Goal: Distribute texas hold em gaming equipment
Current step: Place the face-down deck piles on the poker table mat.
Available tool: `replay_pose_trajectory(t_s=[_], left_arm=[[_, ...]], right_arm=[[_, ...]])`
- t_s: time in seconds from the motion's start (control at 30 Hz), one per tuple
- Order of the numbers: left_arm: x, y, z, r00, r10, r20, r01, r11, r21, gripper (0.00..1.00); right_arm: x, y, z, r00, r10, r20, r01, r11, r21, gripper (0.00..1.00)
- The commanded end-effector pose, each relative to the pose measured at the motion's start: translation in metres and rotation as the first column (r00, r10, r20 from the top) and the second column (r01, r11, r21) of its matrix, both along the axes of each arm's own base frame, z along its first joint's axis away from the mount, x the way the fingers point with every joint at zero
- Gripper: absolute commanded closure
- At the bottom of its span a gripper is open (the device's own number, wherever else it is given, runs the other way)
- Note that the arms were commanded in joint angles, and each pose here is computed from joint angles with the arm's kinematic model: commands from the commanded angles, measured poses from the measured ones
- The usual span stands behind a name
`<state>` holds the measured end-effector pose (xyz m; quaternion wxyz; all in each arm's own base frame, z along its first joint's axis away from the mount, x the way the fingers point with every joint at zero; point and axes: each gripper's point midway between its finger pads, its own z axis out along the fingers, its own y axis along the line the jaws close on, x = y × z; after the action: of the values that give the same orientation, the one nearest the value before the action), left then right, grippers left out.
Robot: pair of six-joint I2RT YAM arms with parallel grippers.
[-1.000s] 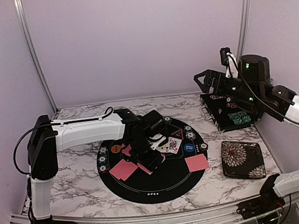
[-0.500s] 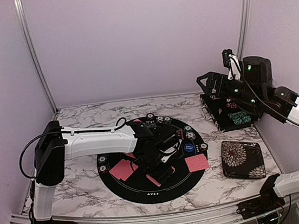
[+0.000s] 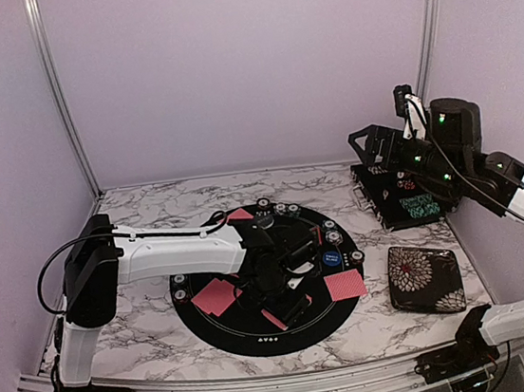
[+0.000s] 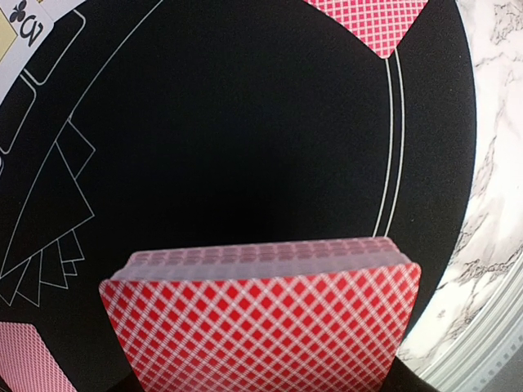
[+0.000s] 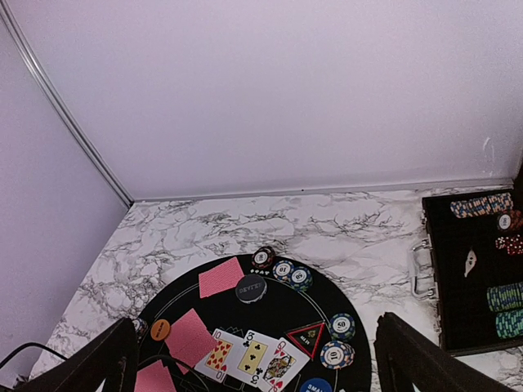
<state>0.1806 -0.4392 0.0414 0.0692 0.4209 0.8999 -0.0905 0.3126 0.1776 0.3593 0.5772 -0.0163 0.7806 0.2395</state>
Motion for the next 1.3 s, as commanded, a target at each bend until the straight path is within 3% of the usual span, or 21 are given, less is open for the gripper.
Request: replay_pose_trajectory(t_s=[0.0,1.27], left_arm=[[0.001,-0.006,-0.008,1.0,0.004,0.007,-0.004,1.0,0.002,0.43],[-0.001,-0.011,-0.045,0.999,0.006,0.036,-0.009,0.994,0.106,0.33]], right_arm=[[-0.001,-0.005,0.009,1.0,-0.015,0.02,0.014,1.0,0.009,0.02],[-0.009,-0.012,0.003,0.999,-0.026,0.028,0.025,0.999,0.045,0.02]])
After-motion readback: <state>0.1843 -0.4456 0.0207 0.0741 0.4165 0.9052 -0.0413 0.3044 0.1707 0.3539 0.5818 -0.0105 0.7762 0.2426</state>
